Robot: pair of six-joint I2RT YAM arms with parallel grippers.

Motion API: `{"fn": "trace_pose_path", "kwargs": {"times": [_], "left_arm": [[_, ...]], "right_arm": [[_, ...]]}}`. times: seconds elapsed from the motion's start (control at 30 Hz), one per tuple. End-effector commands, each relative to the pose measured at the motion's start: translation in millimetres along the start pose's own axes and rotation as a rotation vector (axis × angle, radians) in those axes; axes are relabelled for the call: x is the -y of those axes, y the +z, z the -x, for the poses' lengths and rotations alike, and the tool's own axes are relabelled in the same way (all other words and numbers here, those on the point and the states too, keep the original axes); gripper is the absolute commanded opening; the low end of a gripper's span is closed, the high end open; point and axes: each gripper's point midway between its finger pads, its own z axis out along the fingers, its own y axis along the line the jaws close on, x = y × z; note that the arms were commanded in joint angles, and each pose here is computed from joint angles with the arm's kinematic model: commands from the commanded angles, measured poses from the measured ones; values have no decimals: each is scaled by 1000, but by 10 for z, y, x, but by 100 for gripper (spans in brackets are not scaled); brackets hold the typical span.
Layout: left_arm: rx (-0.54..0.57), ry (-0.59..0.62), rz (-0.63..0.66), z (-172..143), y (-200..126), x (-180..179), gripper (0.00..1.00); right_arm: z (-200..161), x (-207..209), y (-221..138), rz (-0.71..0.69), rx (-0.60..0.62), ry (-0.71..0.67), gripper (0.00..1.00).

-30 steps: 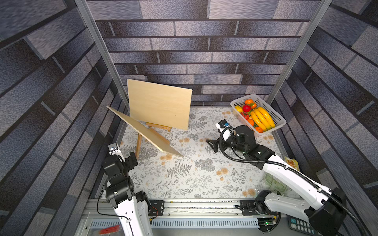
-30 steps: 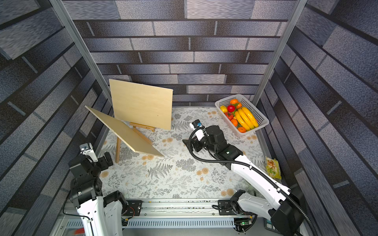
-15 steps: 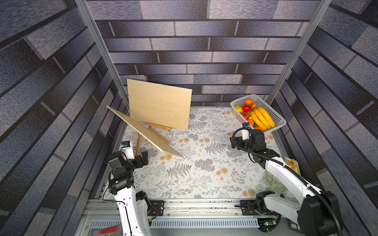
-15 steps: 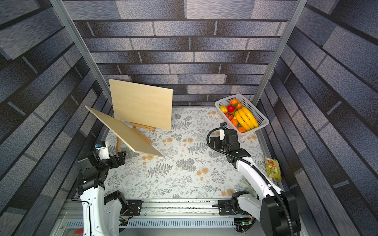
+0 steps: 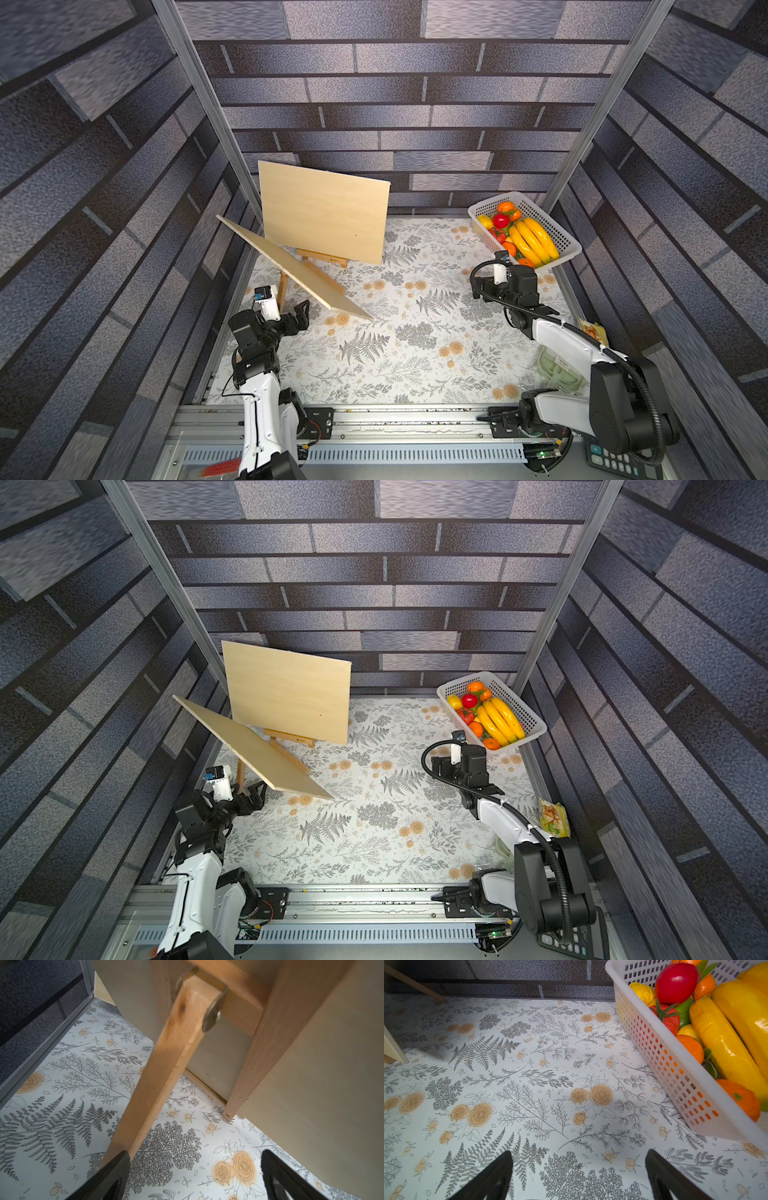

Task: Assemble the easel
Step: Reset both arms

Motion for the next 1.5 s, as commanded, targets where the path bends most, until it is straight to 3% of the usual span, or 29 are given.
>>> {"fn": "trace_pose_path", "kwargs": {"times": [0.0, 0.33, 0.57, 0.73, 1.07, 1.17, 1.23, 1.3, 1.47], "left_arm": [[60, 11, -31, 98, 67, 32, 100], [90, 22, 1, 32, 169, -17, 100], [86, 12, -19, 5, 235, 6, 100], [137, -8, 77, 122, 18, -81, 100], [126, -16, 270, 327, -624, -98, 100], [84, 32, 244, 297, -561, -93, 100], [27, 22, 233, 271, -477, -135, 97], [0, -17, 287, 337, -492, -231, 100], [104, -73, 446, 615, -745, -439, 100]], "right_arm": [[166, -15, 55, 24, 95, -42, 100], [-114, 26, 21, 0, 73, -104, 100], [-162, -19, 50, 29, 99, -68, 100], [-73, -17, -23, 25, 113, -28, 99], [88, -102, -237, 62, 92, -8, 100], [182, -176, -336, 101, 111, 3, 100], [222, -222, -388, 125, 111, 8, 100], [278, -243, -451, 135, 114, 8, 100], [295, -244, -525, 130, 107, -10, 100]]}}
